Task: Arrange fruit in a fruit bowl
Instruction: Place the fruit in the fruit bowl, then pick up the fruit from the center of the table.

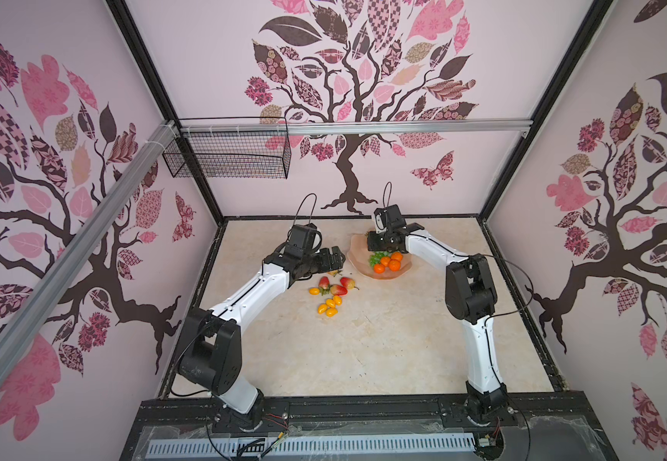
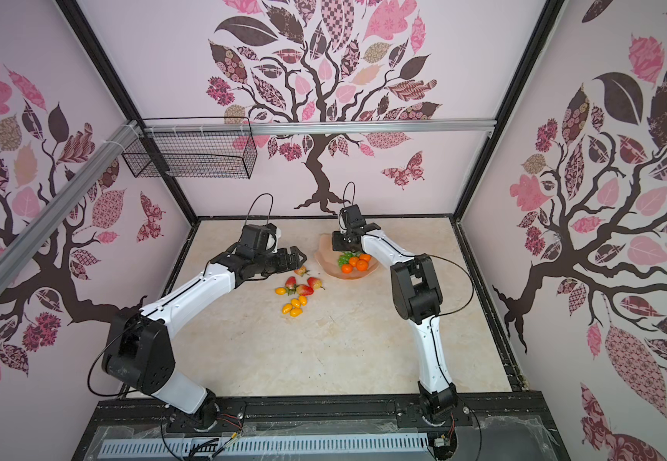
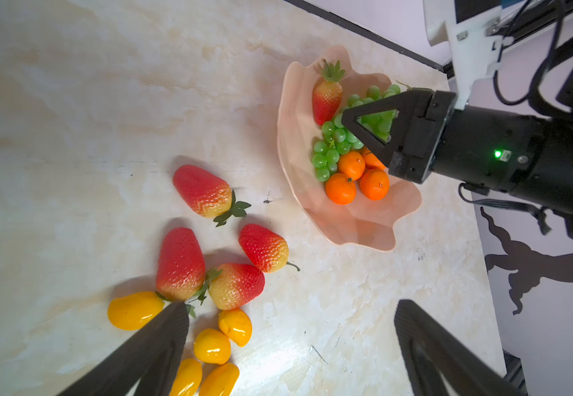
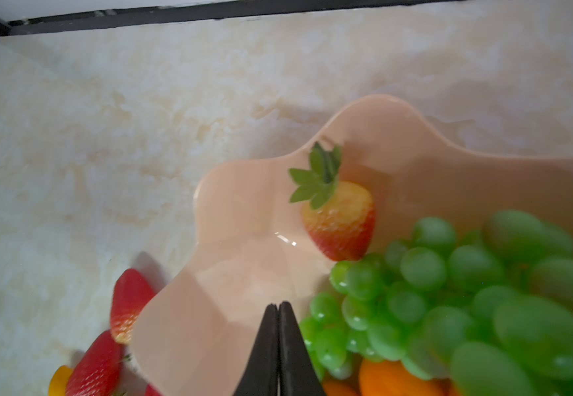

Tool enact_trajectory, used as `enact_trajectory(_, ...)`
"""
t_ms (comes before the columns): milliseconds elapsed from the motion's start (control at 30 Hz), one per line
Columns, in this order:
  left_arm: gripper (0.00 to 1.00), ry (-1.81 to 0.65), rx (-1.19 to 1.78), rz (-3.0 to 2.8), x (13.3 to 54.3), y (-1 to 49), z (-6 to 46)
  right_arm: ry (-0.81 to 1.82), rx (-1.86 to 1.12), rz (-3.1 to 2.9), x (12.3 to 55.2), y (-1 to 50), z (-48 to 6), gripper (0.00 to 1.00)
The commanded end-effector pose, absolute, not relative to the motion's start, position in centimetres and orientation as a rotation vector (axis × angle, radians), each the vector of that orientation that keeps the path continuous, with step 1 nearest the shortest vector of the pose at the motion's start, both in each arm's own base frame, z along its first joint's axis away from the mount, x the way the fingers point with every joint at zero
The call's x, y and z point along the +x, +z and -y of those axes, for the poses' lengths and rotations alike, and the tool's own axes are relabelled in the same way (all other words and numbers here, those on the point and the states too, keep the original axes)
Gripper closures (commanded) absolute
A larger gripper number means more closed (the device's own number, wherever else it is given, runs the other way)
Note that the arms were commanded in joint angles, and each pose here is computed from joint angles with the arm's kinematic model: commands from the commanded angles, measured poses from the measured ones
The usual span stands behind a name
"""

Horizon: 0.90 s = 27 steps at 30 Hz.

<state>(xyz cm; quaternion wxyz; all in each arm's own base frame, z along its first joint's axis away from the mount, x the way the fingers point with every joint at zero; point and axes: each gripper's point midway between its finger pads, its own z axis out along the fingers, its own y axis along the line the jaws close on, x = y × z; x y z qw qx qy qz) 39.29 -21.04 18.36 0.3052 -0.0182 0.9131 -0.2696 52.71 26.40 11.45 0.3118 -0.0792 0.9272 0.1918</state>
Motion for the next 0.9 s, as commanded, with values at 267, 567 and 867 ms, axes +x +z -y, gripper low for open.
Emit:
enact_trajectory(267, 0.02, -0.793, -0.09, -2.428, 33.3, 17.3, 19.1, 0.588, -0.348, -2.39, 43.3, 16.1, -29.2, 0.92)
enact_trajectory(567, 0.02, -0.908, -0.062, -2.462, 30.1, 15.2, 20.0, 0.511, -0.454, -2.485, 37.9, 12.1, -28.3, 0.9)
enact_trajectory(867, 0.02, -0.986, -0.155, -2.457, 29.1, 13.6, 20.2, 0.354, -0.621, -2.519, 37.3, 9.1, -29.8, 0.86)
